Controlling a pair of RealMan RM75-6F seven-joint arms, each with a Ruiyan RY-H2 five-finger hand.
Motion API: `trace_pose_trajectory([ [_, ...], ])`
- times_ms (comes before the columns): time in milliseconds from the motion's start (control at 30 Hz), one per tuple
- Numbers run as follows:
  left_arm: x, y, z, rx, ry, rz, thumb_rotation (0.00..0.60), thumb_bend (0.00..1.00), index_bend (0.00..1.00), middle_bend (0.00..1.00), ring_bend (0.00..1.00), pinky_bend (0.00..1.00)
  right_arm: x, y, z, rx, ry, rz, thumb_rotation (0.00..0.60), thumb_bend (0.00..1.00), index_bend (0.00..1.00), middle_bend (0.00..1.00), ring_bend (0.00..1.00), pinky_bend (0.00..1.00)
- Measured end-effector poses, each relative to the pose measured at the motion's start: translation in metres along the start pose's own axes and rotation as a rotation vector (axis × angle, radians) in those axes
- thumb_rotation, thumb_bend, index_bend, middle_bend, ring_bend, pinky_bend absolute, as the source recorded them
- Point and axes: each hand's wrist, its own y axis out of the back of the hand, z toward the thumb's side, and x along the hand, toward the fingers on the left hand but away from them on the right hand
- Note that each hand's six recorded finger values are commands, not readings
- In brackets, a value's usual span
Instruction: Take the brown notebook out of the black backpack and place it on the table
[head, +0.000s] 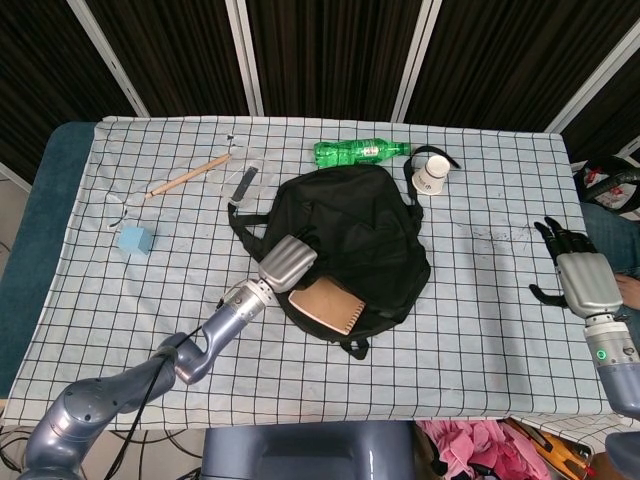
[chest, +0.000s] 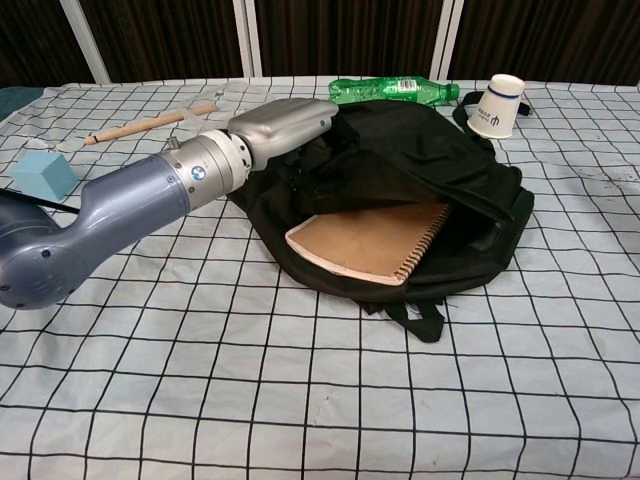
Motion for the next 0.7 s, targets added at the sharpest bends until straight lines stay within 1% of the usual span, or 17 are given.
trace_pose_trajectory([
  [100,0.002,0.003,-0.011,-0.086,0.054,-0.008,0.6,0.42,0.64,0.67,0.29,0.16,0.003,0.0,0.008,0.012,0.033,0.015,0.6,0.2,0.0,0.0,0.11,0.12],
  [333,0.005,0.01,-0.031,-0.21,0.144,-0.022,0.6,0.42,0.64,0.67,0.29,0.16,0.011,0.004,0.03,0.008,0.102,0.029,0.6,0.2,0.0,0.0,0.11,0.12],
  [433,0.007,0.011,-0.039,-0.24,0.178,-0.029,0.6,0.42,0.64,0.67,0.29,0.16,0.014,0.003,0.04,0.013,0.135,0.042,0.6,0.2,0.0,0.0,0.12,0.12],
  [533,0.007,0.011,-0.046,-0.248,0.201,-0.03,0.6,0.42,0.64,0.67,0.29,0.16,0.017,0.002,0.052,0.014,0.173,0.05,0.6,0.2,0.0,0.01,0.12,0.12],
  [700,0.01,0.013,-0.061,-0.272,0.254,-0.017,0.6,0.42,0.64,0.67,0.29,0.16,0.016,0.001,0.089,0.013,0.287,0.058,0.6,0.2,0.0,0.06,0.17,0.12],
])
